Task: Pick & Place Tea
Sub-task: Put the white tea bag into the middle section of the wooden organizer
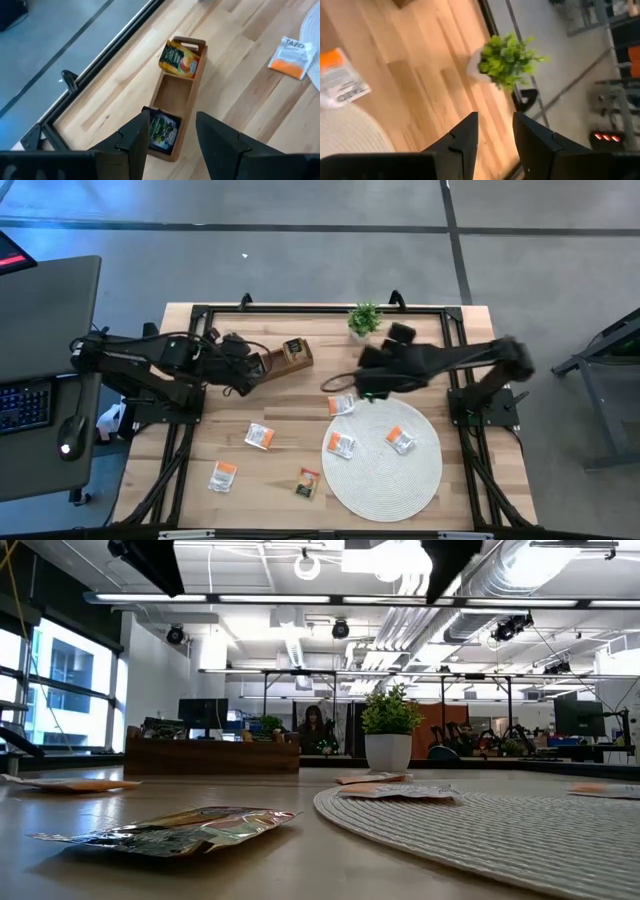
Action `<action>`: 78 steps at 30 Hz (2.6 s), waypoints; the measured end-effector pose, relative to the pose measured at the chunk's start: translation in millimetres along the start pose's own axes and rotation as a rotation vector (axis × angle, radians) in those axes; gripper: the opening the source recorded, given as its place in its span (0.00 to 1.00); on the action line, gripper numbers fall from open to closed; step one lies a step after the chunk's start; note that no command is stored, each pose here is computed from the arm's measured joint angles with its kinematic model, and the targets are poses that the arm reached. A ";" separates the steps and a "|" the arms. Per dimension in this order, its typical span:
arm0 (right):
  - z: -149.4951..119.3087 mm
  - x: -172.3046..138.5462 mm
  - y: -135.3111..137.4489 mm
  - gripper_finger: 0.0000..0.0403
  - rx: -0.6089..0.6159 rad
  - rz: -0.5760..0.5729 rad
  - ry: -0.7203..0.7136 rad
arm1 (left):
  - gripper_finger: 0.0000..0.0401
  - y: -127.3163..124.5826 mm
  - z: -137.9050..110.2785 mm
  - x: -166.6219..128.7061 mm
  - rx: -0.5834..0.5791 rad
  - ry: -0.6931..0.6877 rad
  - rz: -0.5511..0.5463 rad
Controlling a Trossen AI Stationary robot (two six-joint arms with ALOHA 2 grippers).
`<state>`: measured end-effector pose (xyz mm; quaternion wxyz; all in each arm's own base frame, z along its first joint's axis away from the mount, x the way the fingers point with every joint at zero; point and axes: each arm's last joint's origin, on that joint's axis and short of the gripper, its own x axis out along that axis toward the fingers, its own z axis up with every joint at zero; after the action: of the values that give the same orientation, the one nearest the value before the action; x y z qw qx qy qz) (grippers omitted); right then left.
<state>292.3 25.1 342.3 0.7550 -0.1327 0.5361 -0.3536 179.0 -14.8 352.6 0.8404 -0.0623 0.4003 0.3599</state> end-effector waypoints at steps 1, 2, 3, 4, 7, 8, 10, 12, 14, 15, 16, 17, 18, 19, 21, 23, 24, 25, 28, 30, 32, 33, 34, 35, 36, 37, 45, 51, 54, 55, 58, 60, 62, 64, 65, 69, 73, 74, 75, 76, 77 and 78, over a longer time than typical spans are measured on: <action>-8.7 1.7 1.6 0.29 0.039 0.030 -0.026 | 0.40 -0.9 -0.6 -1.0 0.003 -0.005 -0.003; -18.0 4.4 3.8 0.29 0.095 0.079 -0.049 | 0.40 -1.7 -0.8 -1.7 0.000 -0.013 -0.002; -28.0 8.8 7.9 0.29 0.151 0.143 -0.063 | 0.40 -3.0 -1.1 -2.1 -0.003 -0.020 0.000; -37.7 14.3 12.7 0.29 0.205 0.198 -0.082 | 0.40 -5.0 -1.4 -2.0 -0.001 -0.026 0.003; -60.6 34.6 30.6 0.29 0.414 0.366 -0.198 | 0.40 -6.7 -1.4 -1.5 0.002 -0.031 0.009; -67.2 43.5 37.2 0.29 0.481 0.412 -0.240 | 0.40 -6.5 -1.3 -1.8 -0.002 -0.033 0.008; -81.4 64.1 50.6 0.29 0.557 0.474 -0.307 | 0.40 -6.5 -0.8 -1.9 -0.012 -0.040 0.008; -91.4 83.6 60.9 0.29 0.593 0.501 -0.405 | 0.40 -6.4 -0.4 -1.5 -0.018 -0.043 0.012; -101.9 103.1 68.3 0.29 0.657 0.533 -0.472 | 0.40 -6.3 -0.3 -1.6 -0.018 -0.046 0.014; -107.2 113.0 71.8 0.29 0.687 0.556 -0.482 | 0.40 -6.2 -0.4 -1.6 -0.021 -0.046 0.015; -112.5 122.0 75.5 0.29 0.709 0.584 -0.478 | 0.40 -6.3 -0.3 -1.6 -0.026 -0.046 0.014; -117.4 130.4 79.1 0.29 0.725 0.600 -0.457 | 0.40 -6.4 -0.3 -1.6 -0.027 -0.046 0.014; -122.3 138.3 83.1 0.29 0.734 0.603 -0.421 | 0.40 -6.3 -0.3 -1.6 -0.027 -0.047 0.015; -125.4 144.8 87.1 0.29 0.742 0.602 -0.383 | 0.40 -6.2 -0.2 -1.6 -0.028 -0.048 0.016; -126.6 154.9 95.1 0.29 0.748 0.593 -0.314 | 0.40 -6.3 -0.1 -1.7 -0.031 -0.049 0.015; -122.9 162.6 104.0 0.28 0.731 0.592 -0.272 | 0.40 -6.3 0.0 -1.7 -0.038 -0.052 0.017; -118.9 165.1 108.5 0.27 0.724 0.596 -0.261 | 0.40 -6.2 0.1 -1.7 -0.043 -0.054 0.019; -114.9 167.5 112.9 0.26 0.719 0.602 -0.249 | 0.40 -6.2 0.2 -1.7 -0.049 -0.056 0.021; -105.9 174.6 124.3 0.22 0.736 0.610 -0.211 | 0.40 -6.2 0.2 -1.7 -0.055 -0.057 0.021; -101.5 178.3 129.6 0.20 0.739 0.594 -0.202 | 0.40 -6.2 0.2 -1.7 -0.055 -0.057 0.021; -96.8 180.9 133.3 0.19 0.744 0.580 -0.208 | 0.40 -6.2 0.2 -1.7 -0.055 -0.057 0.021; -95.4 181.9 134.7 0.18 0.745 0.573 -0.209 | 0.40 -6.2 0.2 -1.7 -0.055 -0.057 0.021; -93.4 182.5 135.6 0.18 0.746 0.571 -0.210 | 0.40 -6.2 0.2 -1.7 -0.055 -0.057 0.021; -91.0 182.7 136.3 0.18 0.747 0.572 -0.211 | 0.40 -6.2 0.1 -1.7 -0.054 -0.057 0.021; -88.8 182.2 136.6 0.18 0.745 0.577 -0.214 | 0.40 -6.1 0.1 -1.7 -0.054 -0.057 0.022; -87.0 181.6 136.8 0.18 0.736 0.582 -0.217 | 0.40 -6.1 0.1 -1.7 -0.054 -0.057 0.022; -68.6 180.1 132.3 0.23 0.668 0.674 -0.235 | 0.40 -6.1 0.1 -1.7 -0.054 -0.056 0.022; -53.7 171.9 127.5 0.24 0.599 0.692 -0.297 | 0.40 -6.2 0.0 -1.7 -0.053 -0.053 0.019; -48.2 164.3 122.1 0.24 0.578 0.687 -0.296 | 0.40 -6.2 0.0 -1.7 -0.053 -0.053 0.019; -47.6 162.8 120.7 0.24 0.574 0.682 -0.285 | 0.40 -6.2 0.0 -1.7 -0.053 -0.053 0.019; -51.7 163.0 122.4 0.24 0.557 0.688 -0.238 | 0.40 -6.2 0.0 -1.7 -0.053 -0.053 0.019; -57.8 164.3 128.5 0.24 0.532 0.697 -0.218 | 0.40 -6.1 -0.1 -1.7 -0.053 -0.053 0.019; -65.0 166.6 133.7 0.26 0.500 0.686 -0.203 | 0.40 -6.2 -0.1 -1.7 -0.053 -0.053 0.019; -68.1 167.6 136.1 0.28 0.495 0.671 -0.195 | 0.40 -6.2 0.0 -1.7 -0.053 -0.053 0.019; -67.5 167.3 136.1 0.30 0.505 0.667 -0.202 | 0.40 -6.2 0.0 -1.7 -0.053 -0.053 0.020; -63.5 165.7 135.3 0.35 0.536 0.673 -0.234 | 0.40 -6.2 0.0 -1.7 -0.054 -0.054 0.019; -66.8 168.1 139.1 0.39 0.500 0.646 -0.225 | 0.40 -6.2 0.1 -1.6 -0.055 -0.054 0.019; -68.3 170.6 141.6 0.40 0.493 0.640 -0.215 | 0.40 -6.3 0.0 -1.7 -0.054 -0.053 0.018; -69.3 173.1 143.5 0.40 0.493 0.635 -0.207 | 0.40 -6.3 0.0 -1.7 -0.054 -0.052 0.017; -69.9 175.1 145.4 0.40 0.492 0.631 -0.204 | 0.40 -6.3 0.0 -1.7 -0.055 -0.052 0.016; -70.6 177.6 147.7 0.40 0.489 0.625 -0.201 | 0.40 -6.3 0.0 -1.7 -0.055 -0.052 0.016; -71.3 179.9 150.1 0.40 0.487 0.619 -0.199 | 0.40 -6.4 0.0 -1.6 -0.054 -0.052 0.016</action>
<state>318.2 23.6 98.8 0.8834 0.1839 0.3755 -0.2117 182.6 -20.3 352.6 0.8455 -0.0726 0.3690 0.3790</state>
